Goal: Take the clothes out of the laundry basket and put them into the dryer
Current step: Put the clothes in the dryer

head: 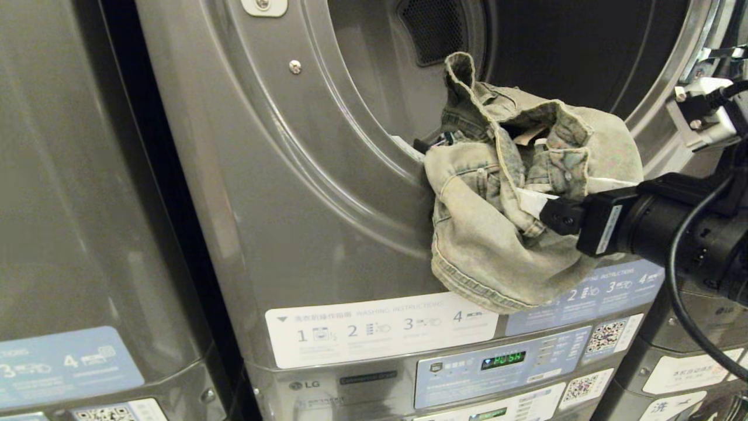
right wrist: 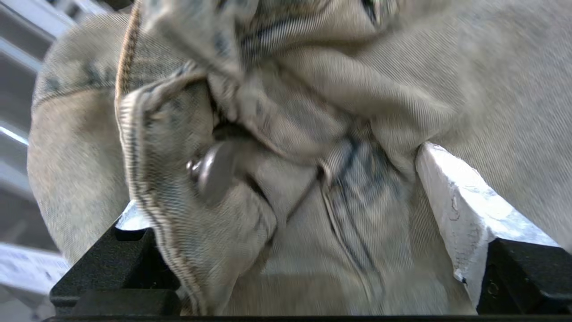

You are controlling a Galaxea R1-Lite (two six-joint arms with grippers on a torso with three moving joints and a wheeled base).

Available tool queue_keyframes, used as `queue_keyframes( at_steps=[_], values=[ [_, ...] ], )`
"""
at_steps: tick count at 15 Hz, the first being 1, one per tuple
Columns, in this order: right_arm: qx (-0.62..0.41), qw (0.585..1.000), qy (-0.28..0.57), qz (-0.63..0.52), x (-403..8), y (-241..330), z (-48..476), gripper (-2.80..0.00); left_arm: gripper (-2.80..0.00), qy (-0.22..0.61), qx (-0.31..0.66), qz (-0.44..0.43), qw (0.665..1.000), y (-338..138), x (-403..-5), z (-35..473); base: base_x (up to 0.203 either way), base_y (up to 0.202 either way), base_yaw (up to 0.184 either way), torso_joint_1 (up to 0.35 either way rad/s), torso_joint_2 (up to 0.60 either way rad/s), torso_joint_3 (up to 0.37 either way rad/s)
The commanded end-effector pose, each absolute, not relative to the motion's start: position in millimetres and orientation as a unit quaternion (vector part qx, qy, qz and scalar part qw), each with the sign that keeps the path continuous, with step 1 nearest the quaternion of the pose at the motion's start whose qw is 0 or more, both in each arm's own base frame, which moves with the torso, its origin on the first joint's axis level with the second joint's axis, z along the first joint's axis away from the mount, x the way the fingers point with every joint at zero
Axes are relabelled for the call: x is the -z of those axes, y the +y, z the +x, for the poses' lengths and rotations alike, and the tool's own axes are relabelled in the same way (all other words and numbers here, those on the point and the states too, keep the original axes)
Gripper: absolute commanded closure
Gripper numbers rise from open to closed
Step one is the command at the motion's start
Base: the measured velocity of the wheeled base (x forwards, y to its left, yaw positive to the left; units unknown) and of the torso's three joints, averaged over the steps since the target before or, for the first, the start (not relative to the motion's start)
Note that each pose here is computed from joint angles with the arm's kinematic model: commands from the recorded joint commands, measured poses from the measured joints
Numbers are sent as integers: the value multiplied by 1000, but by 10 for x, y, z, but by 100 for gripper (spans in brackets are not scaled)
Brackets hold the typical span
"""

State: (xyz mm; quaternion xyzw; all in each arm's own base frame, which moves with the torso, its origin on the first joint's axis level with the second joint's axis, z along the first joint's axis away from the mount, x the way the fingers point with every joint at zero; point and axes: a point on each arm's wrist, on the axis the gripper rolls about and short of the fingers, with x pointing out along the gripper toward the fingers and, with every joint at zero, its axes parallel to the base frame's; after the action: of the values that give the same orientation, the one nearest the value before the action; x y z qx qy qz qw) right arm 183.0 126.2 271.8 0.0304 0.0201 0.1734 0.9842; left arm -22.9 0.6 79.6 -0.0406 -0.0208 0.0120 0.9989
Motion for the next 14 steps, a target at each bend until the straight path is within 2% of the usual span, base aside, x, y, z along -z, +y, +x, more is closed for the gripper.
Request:
queue_keyframes(
  at_steps=[1,5,6,7,14],
  values=[
    [-192,981,28,27,-2655,1380,1855,-280,0,-14,-12,-41,999,6,-759,-218,0,0,0,0,0,0],
    [-206,978,41,20,-2589,1507,1875,-280,0,-14,-12,-41,999,6,-759,-217,0,0,0,0,0,0],
    [-204,978,41,20,-2590,1507,1879,-234,0,-14,-12,-41,999,6,-759,-218,0,0,0,0,0,0],
    [-202,978,39,21,-2601,1507,1880,0,0,-14,-12,-41,999,6,-759,-218,0,0,0,0,0,0],
    [-172,984,9,36,-2716,1387,1764,0,0,-14,-12,-41,999,6,-759,-218,0,0,0,0,0,0]
  ],
)
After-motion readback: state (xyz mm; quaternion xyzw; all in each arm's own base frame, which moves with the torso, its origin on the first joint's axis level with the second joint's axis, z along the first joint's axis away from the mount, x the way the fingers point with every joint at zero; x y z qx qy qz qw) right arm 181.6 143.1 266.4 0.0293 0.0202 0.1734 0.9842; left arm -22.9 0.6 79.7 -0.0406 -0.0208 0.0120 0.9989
